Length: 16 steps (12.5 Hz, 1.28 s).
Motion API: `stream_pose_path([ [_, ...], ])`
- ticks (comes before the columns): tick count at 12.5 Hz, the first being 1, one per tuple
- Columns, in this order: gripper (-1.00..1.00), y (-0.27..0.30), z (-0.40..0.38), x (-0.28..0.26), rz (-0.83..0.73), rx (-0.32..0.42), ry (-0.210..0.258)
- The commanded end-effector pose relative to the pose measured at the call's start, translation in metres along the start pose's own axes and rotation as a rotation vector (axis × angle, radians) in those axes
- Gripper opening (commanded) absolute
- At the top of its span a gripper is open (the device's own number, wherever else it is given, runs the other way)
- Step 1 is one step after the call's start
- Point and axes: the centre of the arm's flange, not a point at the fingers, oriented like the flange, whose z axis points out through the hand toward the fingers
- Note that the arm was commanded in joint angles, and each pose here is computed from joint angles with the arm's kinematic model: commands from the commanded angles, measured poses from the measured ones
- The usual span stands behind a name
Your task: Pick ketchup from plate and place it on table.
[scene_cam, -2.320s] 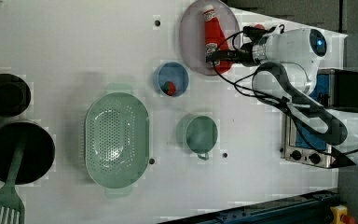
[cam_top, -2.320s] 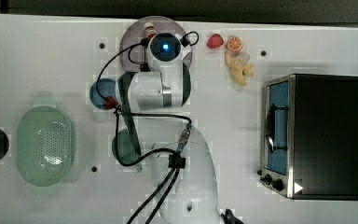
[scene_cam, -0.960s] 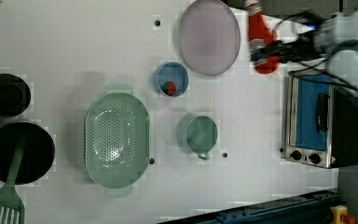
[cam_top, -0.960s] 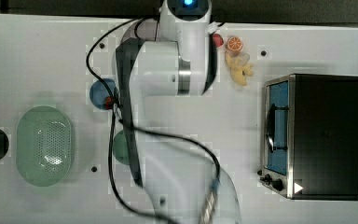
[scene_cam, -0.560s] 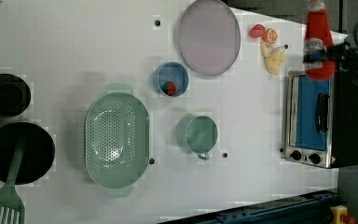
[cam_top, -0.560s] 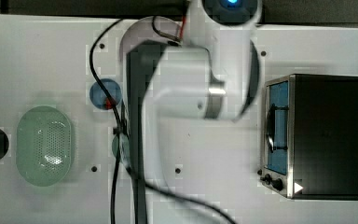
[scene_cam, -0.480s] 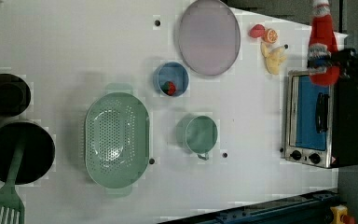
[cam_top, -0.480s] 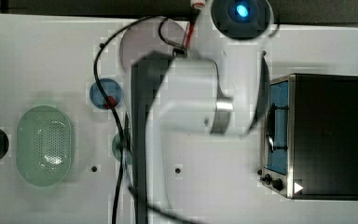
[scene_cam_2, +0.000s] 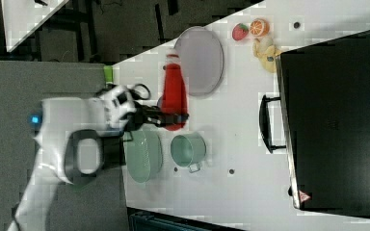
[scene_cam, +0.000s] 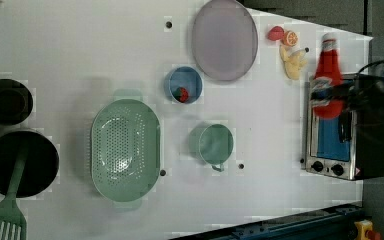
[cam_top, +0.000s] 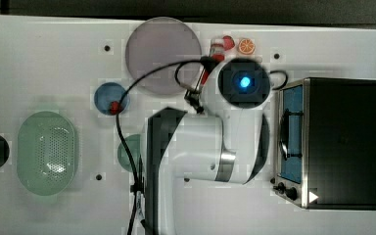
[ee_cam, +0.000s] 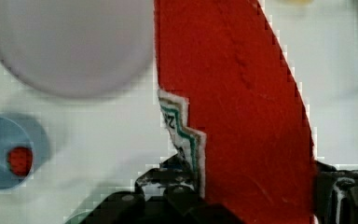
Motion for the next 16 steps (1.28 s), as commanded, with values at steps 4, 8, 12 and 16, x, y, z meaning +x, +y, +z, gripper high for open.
stream_pose_path([
  [4,0.27,0.005,0.106,-0.033,0.061,0.000,-0.030],
  [8,0.26,0.006,0.153,-0.035,0.064,0.003,-0.041],
  [12,0.74,0.008,0.173,-0.034,0.068,0.005,-0.046],
  [16,1.00,-0.002,0.131,-0.021,0.056,0.028,0.035],
])
